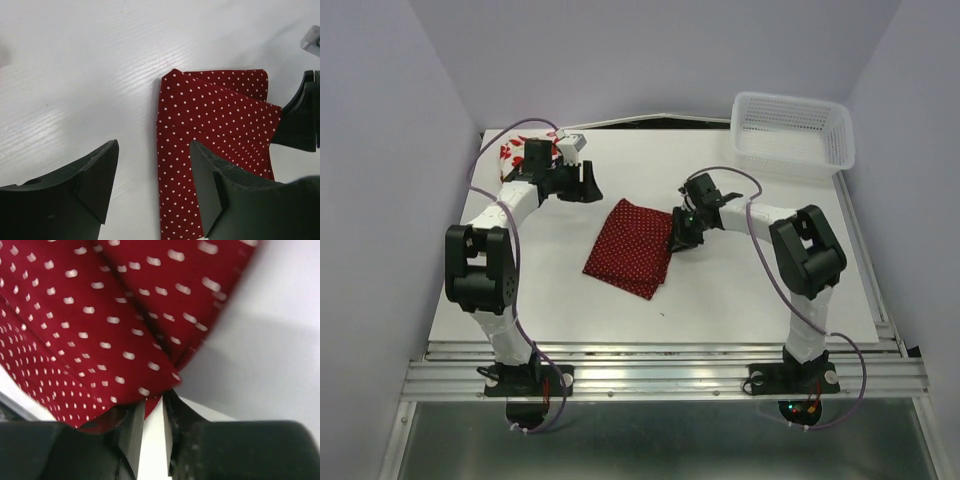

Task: Fold and stack the skirts
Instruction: Fold the skirt

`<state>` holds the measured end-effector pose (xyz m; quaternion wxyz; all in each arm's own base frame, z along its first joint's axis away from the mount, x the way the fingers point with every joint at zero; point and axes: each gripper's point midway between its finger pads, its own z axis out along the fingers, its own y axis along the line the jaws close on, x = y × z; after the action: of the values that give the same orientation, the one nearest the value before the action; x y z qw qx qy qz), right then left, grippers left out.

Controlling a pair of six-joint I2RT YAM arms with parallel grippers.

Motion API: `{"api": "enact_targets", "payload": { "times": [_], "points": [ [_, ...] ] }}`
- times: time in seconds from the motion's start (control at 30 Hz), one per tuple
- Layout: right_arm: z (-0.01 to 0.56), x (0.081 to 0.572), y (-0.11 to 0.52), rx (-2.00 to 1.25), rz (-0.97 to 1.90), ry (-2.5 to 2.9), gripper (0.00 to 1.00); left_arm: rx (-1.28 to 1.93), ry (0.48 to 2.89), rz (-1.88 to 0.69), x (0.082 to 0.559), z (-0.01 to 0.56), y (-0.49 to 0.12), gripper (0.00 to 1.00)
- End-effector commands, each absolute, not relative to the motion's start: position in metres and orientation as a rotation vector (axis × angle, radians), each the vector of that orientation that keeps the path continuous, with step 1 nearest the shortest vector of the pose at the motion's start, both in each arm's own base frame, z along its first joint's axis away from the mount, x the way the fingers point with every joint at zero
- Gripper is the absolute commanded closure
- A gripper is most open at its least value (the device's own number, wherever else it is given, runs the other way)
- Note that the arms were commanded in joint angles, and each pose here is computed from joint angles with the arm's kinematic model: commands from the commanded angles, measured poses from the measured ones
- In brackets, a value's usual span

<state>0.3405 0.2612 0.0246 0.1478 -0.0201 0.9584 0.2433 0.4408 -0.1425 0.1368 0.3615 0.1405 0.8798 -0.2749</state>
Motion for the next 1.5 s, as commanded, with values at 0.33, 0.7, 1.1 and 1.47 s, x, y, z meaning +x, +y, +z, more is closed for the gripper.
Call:
{"api": "enact_targets", "payload": {
  "times": [0.33, 0.7, 1.1, 1.47],
  "points": [
    [0.072, 0.564, 0.327, -0.44, 0.647, 2.203, 0.72, 0.029, 2.465, -0.509, 0.395, 0.069, -0.1, 0.66],
    [0.201, 0.558, 0.309, -0.545, 0.532, 1.966, 0.38, 0.182, 2.251, -0.682, 0.39, 0.113, -0.115, 0.6],
    [0.136, 0.402, 0.362, -0.616, 0.994, 2.314, 0.48, 0.169, 2.138, -0.552, 0.504, 0.148, -0.102, 0.41],
    [0.101, 0.399, 0.349, -0.604, 0.899, 2.425, 0.48, 0.159, 2.293, -0.774, 0.486, 0.079, -0.127, 0.51]
  ]
}}
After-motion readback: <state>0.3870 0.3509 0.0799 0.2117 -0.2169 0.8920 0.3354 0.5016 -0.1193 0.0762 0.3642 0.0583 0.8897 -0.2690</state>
